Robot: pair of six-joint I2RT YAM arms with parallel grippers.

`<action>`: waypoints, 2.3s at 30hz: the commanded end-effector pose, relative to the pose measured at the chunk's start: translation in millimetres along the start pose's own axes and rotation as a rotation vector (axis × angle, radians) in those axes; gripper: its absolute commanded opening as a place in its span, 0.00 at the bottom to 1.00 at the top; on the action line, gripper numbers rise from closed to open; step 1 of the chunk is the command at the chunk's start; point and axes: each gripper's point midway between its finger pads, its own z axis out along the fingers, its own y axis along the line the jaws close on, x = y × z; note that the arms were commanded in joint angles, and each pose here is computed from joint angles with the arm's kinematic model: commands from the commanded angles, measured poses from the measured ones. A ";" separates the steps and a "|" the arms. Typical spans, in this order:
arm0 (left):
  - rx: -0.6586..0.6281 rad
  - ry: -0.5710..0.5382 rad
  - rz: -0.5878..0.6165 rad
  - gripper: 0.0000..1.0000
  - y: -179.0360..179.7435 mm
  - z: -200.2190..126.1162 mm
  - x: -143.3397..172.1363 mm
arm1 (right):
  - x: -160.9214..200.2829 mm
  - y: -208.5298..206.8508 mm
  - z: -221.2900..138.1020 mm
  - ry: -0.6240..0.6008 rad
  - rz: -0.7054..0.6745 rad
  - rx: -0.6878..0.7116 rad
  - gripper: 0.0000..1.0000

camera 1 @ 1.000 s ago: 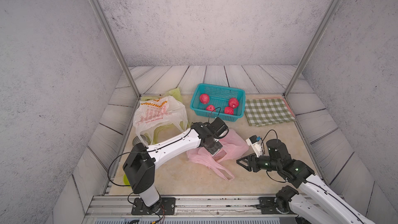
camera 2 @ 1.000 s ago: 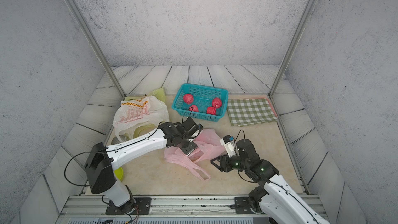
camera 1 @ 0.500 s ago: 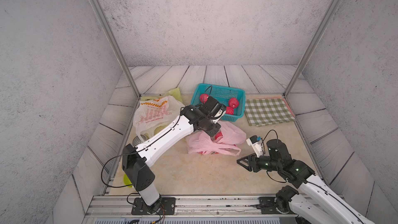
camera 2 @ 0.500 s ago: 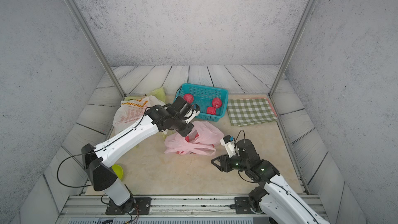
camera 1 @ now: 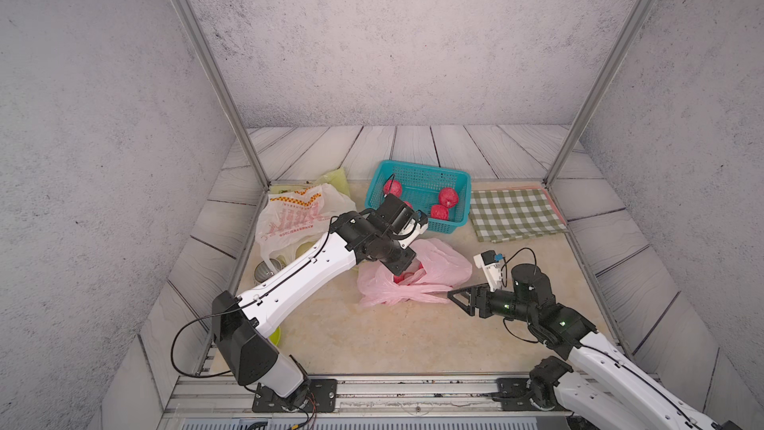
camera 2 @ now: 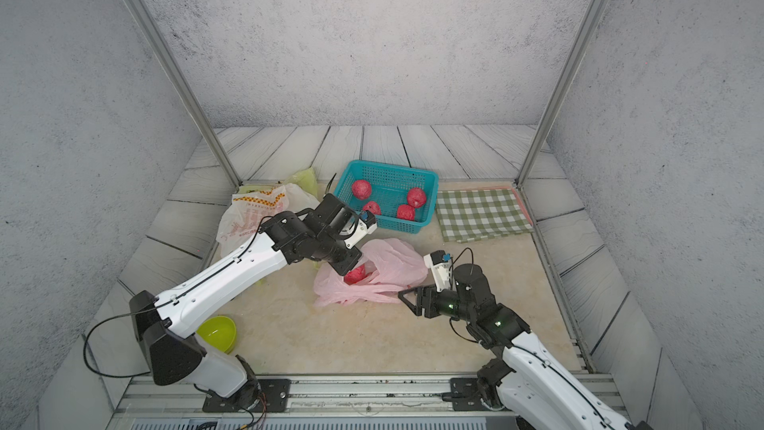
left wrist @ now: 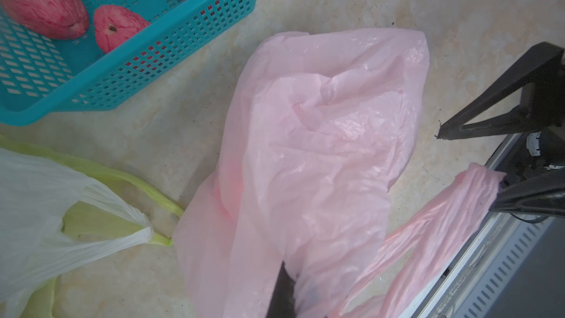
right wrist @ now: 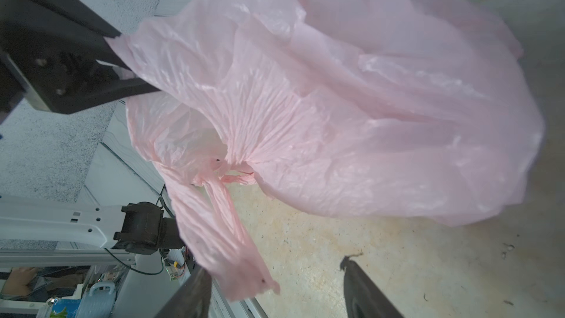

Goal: Untie the knot of a plastic bag & take out the apple
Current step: Untie the plastic bag at the center of the board.

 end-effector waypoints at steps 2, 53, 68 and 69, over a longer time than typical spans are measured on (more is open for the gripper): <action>0.008 -0.042 -0.009 0.00 -0.3 -8.0 -6.7 | -11.0 27.6 0.6 -0.021 -0.021 -0.134 0.65; -0.420 -0.440 0.441 0.88 -69.8 -59.5 30.7 | -45.5 105.6 33.9 0.118 0.448 -0.297 0.00; -0.413 -0.421 0.463 0.78 -74.8 -47.1 31.9 | -46.3 135.9 33.1 0.161 0.481 -0.417 0.00; -0.411 -0.424 0.462 0.69 -75.1 -48.1 31.2 | -45.5 136.4 33.3 0.165 0.481 -0.420 0.00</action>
